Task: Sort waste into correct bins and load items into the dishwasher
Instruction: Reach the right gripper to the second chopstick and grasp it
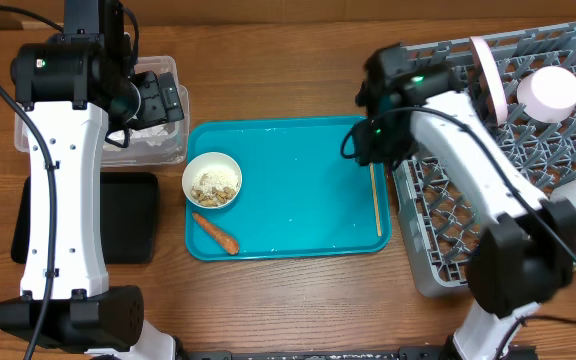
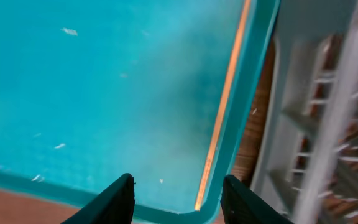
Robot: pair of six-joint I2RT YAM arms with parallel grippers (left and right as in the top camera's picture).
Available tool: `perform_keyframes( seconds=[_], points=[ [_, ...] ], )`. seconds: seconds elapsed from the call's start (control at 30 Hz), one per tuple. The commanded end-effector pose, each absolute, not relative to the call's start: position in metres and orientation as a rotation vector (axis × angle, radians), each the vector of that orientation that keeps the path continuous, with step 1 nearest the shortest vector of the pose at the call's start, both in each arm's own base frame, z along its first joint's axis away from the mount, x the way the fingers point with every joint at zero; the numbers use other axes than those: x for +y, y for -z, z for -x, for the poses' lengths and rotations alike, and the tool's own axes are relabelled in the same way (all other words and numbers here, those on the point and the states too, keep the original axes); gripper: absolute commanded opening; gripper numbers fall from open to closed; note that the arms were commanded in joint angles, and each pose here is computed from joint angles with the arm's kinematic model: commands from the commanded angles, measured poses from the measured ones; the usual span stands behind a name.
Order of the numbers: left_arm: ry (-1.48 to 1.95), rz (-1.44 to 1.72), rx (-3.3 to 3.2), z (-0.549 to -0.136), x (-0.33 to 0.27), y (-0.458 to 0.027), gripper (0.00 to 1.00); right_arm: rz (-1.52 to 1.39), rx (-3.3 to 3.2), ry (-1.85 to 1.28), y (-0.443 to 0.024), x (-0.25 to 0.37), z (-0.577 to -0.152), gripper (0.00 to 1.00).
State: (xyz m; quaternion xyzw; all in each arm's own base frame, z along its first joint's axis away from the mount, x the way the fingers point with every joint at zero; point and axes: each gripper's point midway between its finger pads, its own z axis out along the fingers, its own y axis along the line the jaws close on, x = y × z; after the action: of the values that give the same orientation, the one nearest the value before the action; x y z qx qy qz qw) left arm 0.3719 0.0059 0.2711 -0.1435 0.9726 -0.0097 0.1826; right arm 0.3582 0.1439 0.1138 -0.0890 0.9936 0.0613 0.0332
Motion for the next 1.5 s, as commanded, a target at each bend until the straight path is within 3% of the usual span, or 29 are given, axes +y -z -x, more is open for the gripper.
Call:
perform_keyframes(
  seconds=[0.0, 0.23, 0.73, 0.9, 1.47],
  points=[
    [0.043, 0.409, 2.733, -0.373, 0.004, -0.274, 0.95, 0.083, 3.146, -0.057, -0.077, 0.131, -0.352, 0.47],
    [0.043, 0.409, 2.733, -0.373, 0.004, -0.274, 0.95, 0.051, 3.206, -0.045, -0.035, 0.129, -0.341, 0.47],
    [0.043, 0.41, 2.734, -0.373, 0.004, -0.274, 0.95, 0.009, 3.23, -0.037, -0.001, 0.124, -0.323, 0.47],
    [0.042, 0.41, 2.734, -0.373, 0.004, -0.274, 0.95, 0.023, 3.252, -0.006, 0.0, 0.124, -0.315, 0.42],
    [0.043, 0.409, 2.733, -0.374, 0.004, -0.274, 0.95, 0.026, 3.134, 0.276, -0.025, 0.113, -0.338, 0.42]
  ],
)
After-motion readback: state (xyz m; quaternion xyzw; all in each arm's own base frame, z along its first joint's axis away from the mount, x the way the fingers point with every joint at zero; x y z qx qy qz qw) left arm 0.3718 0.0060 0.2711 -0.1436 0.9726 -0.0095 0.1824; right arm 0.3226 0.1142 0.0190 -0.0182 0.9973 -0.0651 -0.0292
